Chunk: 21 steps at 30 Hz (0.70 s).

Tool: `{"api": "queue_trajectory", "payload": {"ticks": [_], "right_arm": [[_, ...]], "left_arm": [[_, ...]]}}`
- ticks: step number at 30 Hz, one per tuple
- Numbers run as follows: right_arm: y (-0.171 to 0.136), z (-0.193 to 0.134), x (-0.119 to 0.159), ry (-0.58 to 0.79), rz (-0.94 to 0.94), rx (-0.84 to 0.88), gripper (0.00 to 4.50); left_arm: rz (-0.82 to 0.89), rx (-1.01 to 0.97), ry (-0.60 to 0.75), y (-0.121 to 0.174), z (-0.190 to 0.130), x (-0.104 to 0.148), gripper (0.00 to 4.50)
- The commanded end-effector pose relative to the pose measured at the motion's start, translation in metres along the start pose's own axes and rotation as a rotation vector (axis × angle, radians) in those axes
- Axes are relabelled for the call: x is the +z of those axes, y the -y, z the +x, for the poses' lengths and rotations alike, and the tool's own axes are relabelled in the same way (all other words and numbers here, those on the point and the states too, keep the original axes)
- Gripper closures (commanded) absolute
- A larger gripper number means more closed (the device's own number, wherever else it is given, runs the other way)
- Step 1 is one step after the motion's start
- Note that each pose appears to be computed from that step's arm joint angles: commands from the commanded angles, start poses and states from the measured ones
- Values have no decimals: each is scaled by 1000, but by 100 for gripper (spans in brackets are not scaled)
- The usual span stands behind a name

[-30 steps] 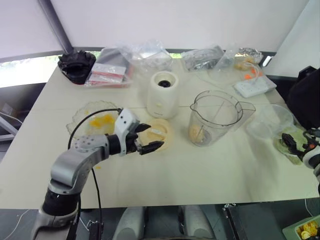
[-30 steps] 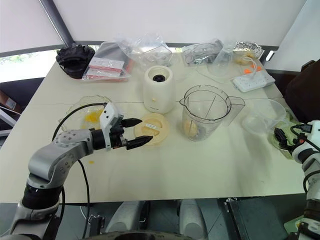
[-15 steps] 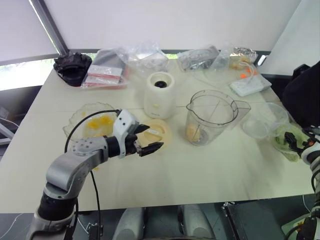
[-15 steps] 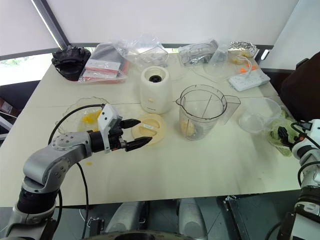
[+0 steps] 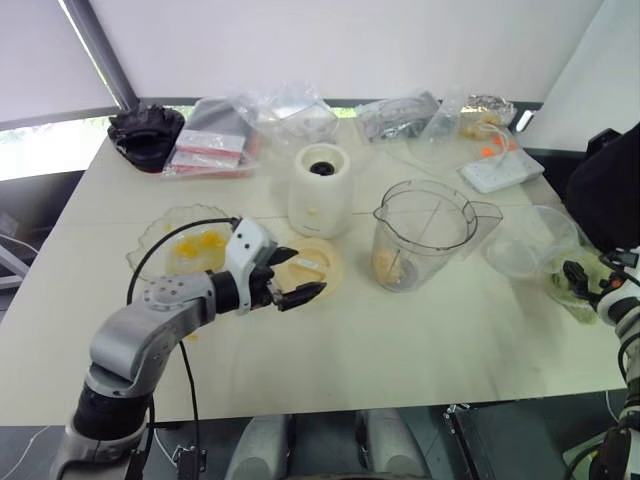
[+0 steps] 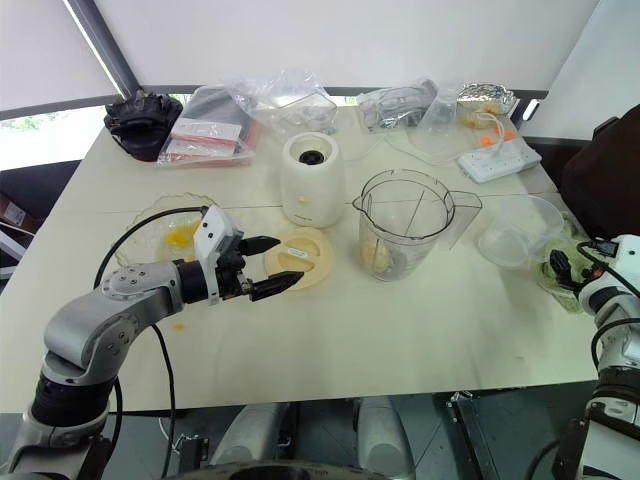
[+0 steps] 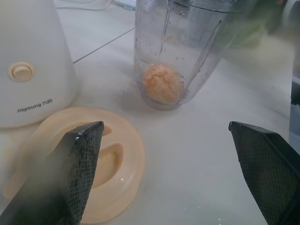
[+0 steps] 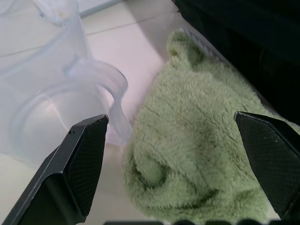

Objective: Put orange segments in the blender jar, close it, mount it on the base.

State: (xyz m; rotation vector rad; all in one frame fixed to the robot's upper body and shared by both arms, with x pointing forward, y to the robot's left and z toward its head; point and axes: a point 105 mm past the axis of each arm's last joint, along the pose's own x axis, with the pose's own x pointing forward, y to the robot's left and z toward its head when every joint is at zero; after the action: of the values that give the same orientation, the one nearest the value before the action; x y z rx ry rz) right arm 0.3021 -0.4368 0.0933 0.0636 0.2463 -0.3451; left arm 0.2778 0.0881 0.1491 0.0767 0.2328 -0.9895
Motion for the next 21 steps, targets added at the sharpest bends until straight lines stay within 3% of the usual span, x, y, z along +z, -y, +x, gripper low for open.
{"api": "queue_trajectory", "payload": {"ticks": [1, 18, 21], "right_arm": [[2, 1, 19, 58, -9, -9, 0], [-3, 17, 22, 80, -13, -40, 0], [-4, 18, 23, 85, -15, -41, 92]], "left_arm": [[49, -25, 33, 7, 0, 11, 6], [60, -12, 23, 7, -1, 11, 6], [62, -11, 22, 8, -1, 12, 0]]}}
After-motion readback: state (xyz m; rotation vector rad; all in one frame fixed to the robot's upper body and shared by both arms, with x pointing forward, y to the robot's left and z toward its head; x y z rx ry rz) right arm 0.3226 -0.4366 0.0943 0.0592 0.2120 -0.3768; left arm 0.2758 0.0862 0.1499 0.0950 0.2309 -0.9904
